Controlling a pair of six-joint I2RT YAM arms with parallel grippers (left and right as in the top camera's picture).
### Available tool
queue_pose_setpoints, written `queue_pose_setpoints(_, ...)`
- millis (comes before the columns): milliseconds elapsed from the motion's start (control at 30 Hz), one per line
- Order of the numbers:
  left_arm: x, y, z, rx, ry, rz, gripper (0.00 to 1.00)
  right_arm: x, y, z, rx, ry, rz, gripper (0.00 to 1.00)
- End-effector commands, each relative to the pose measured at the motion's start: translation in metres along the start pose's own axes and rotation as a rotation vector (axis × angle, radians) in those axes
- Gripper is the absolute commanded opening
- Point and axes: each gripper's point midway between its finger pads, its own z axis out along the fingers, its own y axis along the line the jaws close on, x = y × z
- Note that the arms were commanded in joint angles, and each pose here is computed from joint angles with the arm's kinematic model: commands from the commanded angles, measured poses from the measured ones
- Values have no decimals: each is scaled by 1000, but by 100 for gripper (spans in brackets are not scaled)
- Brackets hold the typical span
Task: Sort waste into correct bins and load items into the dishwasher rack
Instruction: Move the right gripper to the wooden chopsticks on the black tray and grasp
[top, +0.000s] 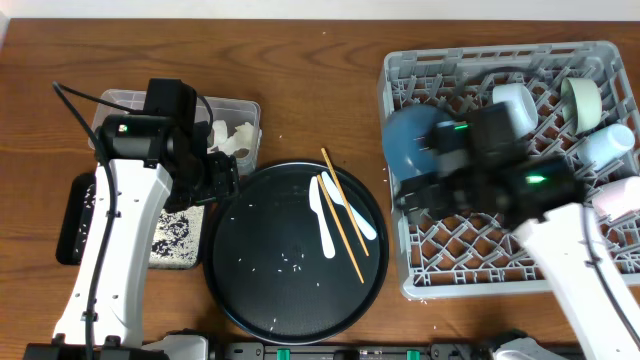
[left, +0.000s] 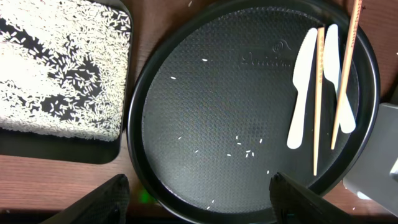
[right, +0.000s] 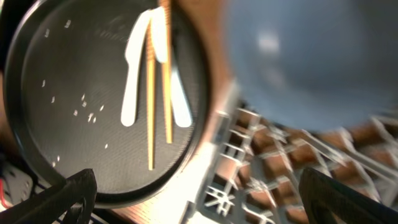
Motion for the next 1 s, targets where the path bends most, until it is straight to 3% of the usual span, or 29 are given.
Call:
queue_pose_setpoints(0, 1, 4, 0, -21, 3, -16, 73, 1, 25, 24, 45, 55, -57, 99)
queue_pose_setpoints(233, 1, 4, 0, -21, 3, -16, 73, -11, 71, 78, 73, 110, -220, 99)
queue_pose_setpoints(367, 1, 4, 0, -21, 4, -16, 73, -26, 70, 110, 130, 84, -176, 99)
queue_pose_setpoints(967, 1, 4, 0, -21, 3, -16, 73, -18, 58, 204, 169, 170, -100, 74)
